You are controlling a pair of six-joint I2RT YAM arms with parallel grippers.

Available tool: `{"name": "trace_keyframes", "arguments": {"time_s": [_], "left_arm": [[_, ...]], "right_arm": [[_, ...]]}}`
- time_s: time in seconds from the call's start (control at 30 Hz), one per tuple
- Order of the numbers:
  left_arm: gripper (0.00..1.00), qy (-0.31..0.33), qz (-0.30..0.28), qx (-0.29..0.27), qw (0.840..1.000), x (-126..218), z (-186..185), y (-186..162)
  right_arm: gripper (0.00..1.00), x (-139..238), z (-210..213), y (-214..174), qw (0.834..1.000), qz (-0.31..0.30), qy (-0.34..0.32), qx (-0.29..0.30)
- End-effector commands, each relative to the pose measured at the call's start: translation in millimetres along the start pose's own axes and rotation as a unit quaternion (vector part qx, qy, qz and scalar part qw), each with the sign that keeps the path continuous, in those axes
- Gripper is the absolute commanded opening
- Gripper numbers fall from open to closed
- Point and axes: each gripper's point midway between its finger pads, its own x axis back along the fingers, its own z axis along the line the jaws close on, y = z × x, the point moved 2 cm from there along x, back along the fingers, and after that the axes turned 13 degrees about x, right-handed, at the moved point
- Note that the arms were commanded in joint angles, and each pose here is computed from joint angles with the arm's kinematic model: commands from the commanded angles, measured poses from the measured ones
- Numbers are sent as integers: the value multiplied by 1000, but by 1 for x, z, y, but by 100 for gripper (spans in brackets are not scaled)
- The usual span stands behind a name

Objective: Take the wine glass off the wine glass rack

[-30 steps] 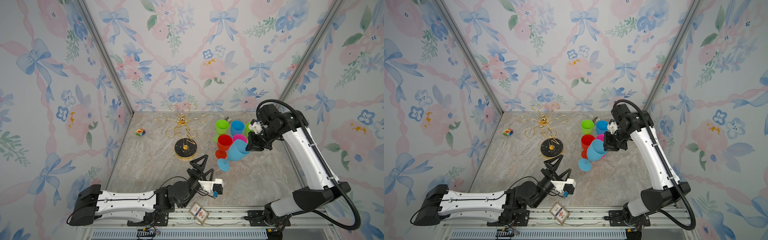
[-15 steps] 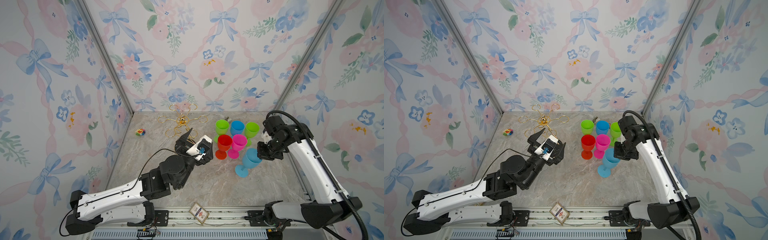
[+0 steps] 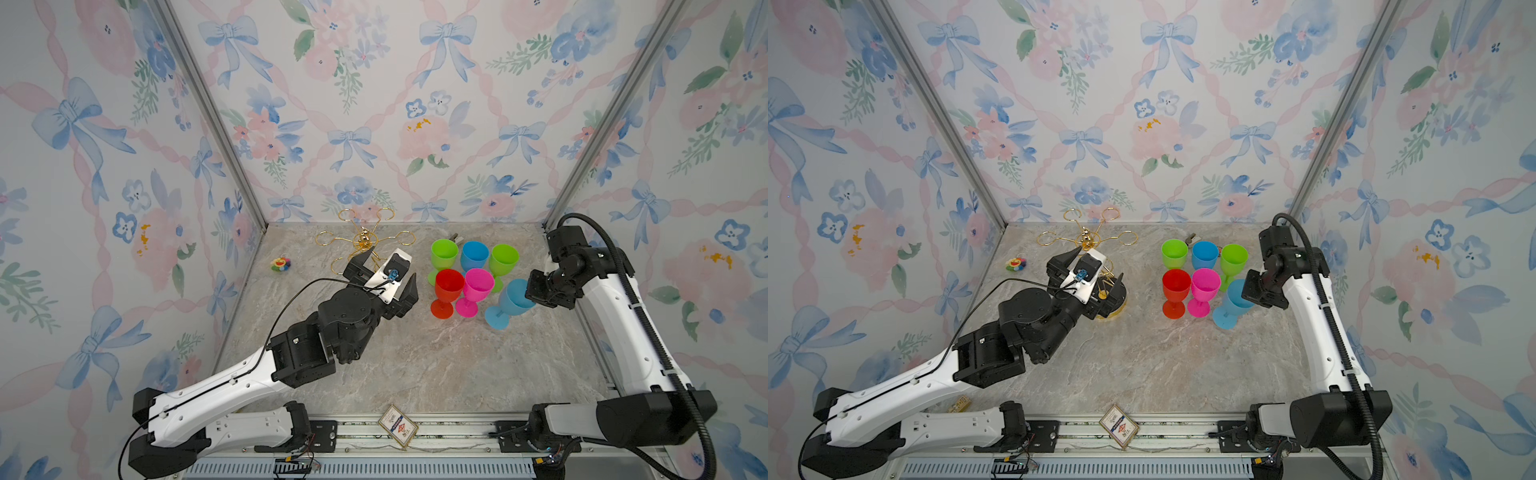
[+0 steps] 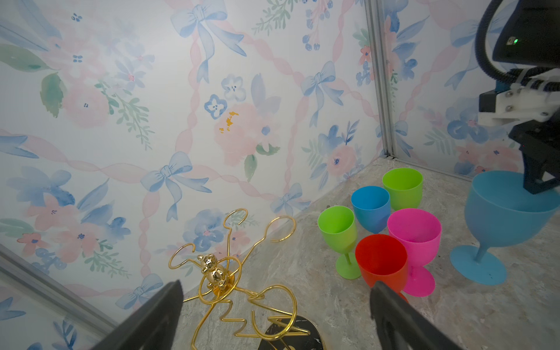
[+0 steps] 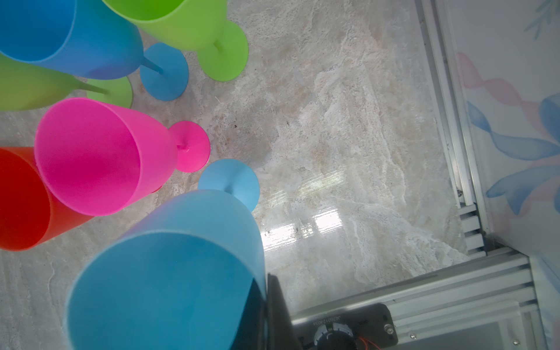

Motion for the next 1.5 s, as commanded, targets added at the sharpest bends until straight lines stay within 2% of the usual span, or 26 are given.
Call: {"name": "trace_keyframes", "arguments": {"time_s": [0.0,0.53,0.77,1.47], "left_arm": [[98,-10,3,10,1000,3,2,3],[98,-14,-4,15,1000,6,4,9],[98,-6,10,14,1000,0,6,-5],[98,2,10,26,1000,1,15,-6]], "right_arm": [[0,-12,-11,10,1000,0,-20,3],[0,-37,-20,44,999,0,-30,-11],[0,-45,-18,60,999,-8,-29,-14],[0,-57,-14,65,1000,2,-25,-7]]}}
